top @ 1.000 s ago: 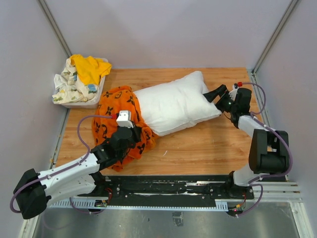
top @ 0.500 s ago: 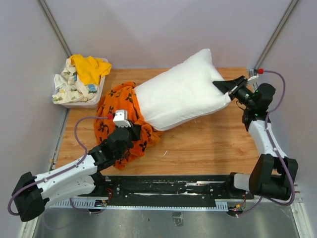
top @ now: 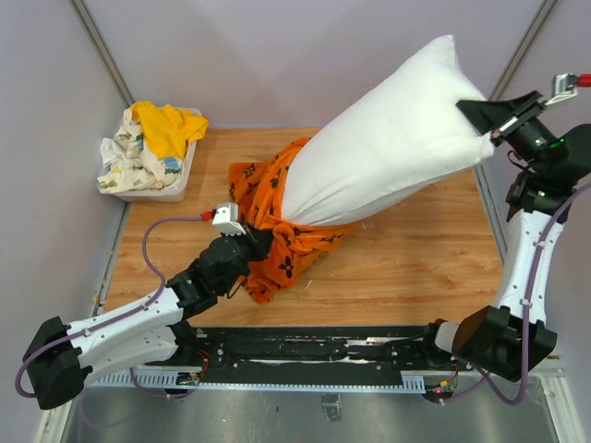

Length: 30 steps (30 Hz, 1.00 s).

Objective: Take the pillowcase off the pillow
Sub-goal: Remove the pillow from the pillowcase.

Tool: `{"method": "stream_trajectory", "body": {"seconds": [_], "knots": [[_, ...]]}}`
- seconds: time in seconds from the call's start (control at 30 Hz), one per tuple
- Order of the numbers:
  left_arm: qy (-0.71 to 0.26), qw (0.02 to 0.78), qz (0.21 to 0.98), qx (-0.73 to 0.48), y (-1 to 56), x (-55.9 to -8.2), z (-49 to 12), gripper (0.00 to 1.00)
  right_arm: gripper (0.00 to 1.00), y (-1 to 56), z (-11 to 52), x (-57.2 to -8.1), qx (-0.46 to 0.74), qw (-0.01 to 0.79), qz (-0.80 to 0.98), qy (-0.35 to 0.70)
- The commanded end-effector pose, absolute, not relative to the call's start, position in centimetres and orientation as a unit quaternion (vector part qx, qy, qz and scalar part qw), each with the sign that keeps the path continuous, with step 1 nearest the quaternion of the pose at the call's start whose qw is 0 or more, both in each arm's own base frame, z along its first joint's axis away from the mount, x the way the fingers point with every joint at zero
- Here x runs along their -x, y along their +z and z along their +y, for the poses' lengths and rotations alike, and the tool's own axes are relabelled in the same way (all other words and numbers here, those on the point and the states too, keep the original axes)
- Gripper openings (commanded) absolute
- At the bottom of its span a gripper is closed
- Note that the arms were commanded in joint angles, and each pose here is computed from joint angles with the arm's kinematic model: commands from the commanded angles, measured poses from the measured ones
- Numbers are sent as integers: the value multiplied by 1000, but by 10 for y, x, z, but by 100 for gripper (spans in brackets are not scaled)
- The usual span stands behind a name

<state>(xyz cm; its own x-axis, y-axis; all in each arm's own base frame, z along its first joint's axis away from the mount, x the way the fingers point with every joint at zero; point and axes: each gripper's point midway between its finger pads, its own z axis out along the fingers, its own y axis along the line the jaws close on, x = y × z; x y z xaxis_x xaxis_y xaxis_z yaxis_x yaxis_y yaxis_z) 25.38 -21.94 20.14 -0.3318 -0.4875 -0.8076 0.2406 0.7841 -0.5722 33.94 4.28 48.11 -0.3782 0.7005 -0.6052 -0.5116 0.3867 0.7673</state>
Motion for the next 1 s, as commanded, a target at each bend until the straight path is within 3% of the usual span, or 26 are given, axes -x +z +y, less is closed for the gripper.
{"method": "stream_trajectory", "body": {"seconds": [0.0,0.33,0.4,0.5,0.57,0.6,0.73,0.97], "knots": [[-31,529,842,102,88,-244,-114,0,1,598,-22,-316,-105,737,486,458],[-70,508,852,100,80,-238,-126,3,1,594,-22,-304,-107,755,495,416],[-82,518,847,84,94,-241,-133,26,1,583,-21,-306,-107,749,501,421],[-89,557,822,81,135,-252,-134,74,1,567,-19,-308,-107,740,511,425],[-126,599,786,87,184,-259,-140,95,1,554,-20,-311,-115,731,517,430],[-161,621,764,72,213,-259,-148,99,1,549,-20,-313,-117,726,519,435],[-281,666,691,17,316,-252,-183,99,1,522,-24,-321,-136,708,528,449],[-211,658,722,-35,334,-300,-214,99,1,496,-1,-327,-112,688,556,453]]}}
